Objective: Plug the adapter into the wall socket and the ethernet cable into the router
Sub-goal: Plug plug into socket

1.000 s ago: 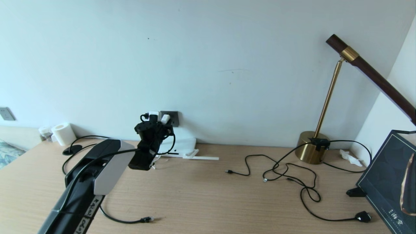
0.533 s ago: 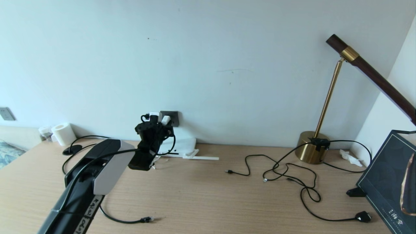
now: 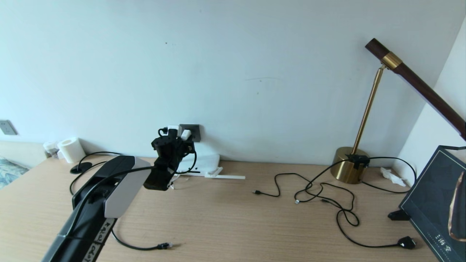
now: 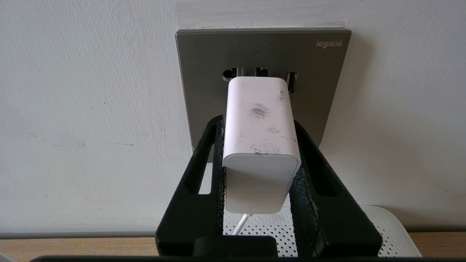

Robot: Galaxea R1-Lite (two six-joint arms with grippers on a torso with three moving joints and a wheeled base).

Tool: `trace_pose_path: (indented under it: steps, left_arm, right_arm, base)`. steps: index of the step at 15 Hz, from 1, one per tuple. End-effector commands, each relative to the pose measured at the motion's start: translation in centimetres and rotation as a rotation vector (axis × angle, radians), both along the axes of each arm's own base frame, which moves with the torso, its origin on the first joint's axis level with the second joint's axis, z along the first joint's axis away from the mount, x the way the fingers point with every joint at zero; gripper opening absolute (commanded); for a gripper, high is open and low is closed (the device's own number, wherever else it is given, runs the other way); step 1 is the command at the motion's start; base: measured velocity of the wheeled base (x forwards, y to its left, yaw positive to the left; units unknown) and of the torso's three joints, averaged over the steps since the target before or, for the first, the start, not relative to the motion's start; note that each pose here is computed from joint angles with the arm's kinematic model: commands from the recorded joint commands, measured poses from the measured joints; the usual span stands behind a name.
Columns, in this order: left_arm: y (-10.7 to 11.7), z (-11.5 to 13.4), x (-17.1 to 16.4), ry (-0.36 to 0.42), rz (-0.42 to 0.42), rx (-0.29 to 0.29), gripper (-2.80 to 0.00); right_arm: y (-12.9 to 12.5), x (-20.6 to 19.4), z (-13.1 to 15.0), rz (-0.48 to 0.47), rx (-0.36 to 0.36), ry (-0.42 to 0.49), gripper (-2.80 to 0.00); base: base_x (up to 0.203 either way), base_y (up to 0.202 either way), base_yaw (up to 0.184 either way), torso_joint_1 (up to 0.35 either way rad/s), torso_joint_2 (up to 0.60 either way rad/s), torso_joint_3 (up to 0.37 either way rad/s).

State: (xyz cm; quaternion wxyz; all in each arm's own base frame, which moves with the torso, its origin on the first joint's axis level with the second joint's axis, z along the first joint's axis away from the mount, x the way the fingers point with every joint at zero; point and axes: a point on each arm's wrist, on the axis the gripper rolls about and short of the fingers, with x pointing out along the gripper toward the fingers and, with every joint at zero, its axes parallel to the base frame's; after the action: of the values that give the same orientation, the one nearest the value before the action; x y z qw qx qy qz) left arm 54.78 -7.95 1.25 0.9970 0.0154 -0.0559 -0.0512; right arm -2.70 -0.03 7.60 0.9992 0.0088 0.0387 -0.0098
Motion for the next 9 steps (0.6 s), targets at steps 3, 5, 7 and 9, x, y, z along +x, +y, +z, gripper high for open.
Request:
trace_pose_path:
  steps: [3,5,7,9]
  left_arm:
    - [0.09,0.14,0.01,-0.007,0.004,-0.001,-2.80]
    - [0.18,0.11,0.02,0.000,0.007,0.000,-2.80]
    - [0.34,0.10,0.04,0.001,0.008,0.000,-2.80]
    - [0.43,0.06,0.07,0.006,0.011,0.001,-2.80]
  right_arm:
    - [0.00,0.00,0.00,0.001,0.000,0.001,-2.80]
    - [0.00,0.00,0.00,0.001,0.000,0.001,-2.80]
    - [0.00,0.00,-0.02,0.001,0.000,0.001,-2.80]
    - [0.00,0.00,0.00,0.001,0.000,0.001,-2.80]
  base:
    - [0.000,0.000,0.000,0.000,0.00,0.000]
    - [0.000,0.000,0.000,0.000,0.00,0.000]
    - [0.000,0.000,0.000,0.000,0.00,0.000]
    - [0.000,0.000,0.000,0.000,0.00,0.000]
